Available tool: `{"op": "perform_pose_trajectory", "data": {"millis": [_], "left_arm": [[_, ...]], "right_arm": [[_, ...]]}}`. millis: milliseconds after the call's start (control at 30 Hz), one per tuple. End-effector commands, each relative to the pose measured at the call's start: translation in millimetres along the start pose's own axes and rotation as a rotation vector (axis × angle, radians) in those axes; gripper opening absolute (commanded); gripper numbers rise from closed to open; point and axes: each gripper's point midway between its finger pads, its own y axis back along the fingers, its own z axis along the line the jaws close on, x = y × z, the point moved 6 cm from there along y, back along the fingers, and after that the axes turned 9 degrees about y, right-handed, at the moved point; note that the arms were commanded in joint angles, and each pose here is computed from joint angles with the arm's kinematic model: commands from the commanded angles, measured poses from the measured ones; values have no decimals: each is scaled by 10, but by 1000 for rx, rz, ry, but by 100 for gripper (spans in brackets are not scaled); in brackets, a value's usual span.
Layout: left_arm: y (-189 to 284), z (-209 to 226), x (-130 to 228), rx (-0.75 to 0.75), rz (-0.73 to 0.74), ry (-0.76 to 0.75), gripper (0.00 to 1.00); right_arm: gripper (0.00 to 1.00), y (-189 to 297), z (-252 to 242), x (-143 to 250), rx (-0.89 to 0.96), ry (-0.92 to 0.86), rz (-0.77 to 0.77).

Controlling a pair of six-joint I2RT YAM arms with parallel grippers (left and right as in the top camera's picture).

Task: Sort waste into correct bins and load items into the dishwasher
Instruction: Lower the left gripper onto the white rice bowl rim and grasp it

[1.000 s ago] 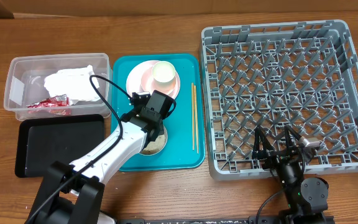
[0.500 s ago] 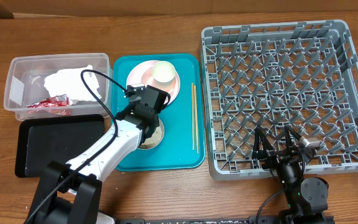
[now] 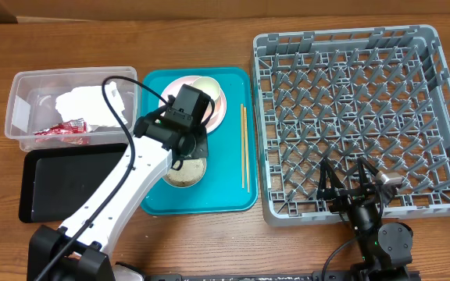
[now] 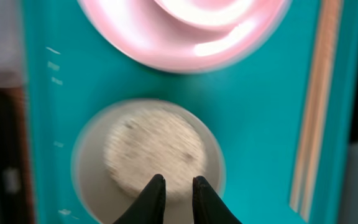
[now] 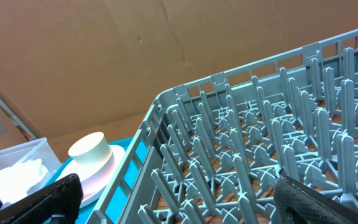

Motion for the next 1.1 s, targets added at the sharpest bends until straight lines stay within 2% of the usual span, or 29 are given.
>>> {"op": "perform_pose_trajectory", "data": {"millis": [0, 267, 433, 833, 1067], "left_arm": [[-5, -144, 188, 136, 143, -13, 20], [-186, -55, 461, 73, 228, -41, 26], [-295, -49, 550, 69, 233, -57, 27], [-378, -53, 407, 37, 107, -75, 24], [-431, -87, 377, 45, 98, -73, 22]], "right_arm": [[100, 0, -18, 12, 7, 1, -7], [100, 0, -18, 12, 7, 1, -7], [100, 0, -18, 12, 7, 1, -7], [100, 0, -18, 12, 7, 1, -7], [100, 0, -18, 12, 7, 1, -7]]}}
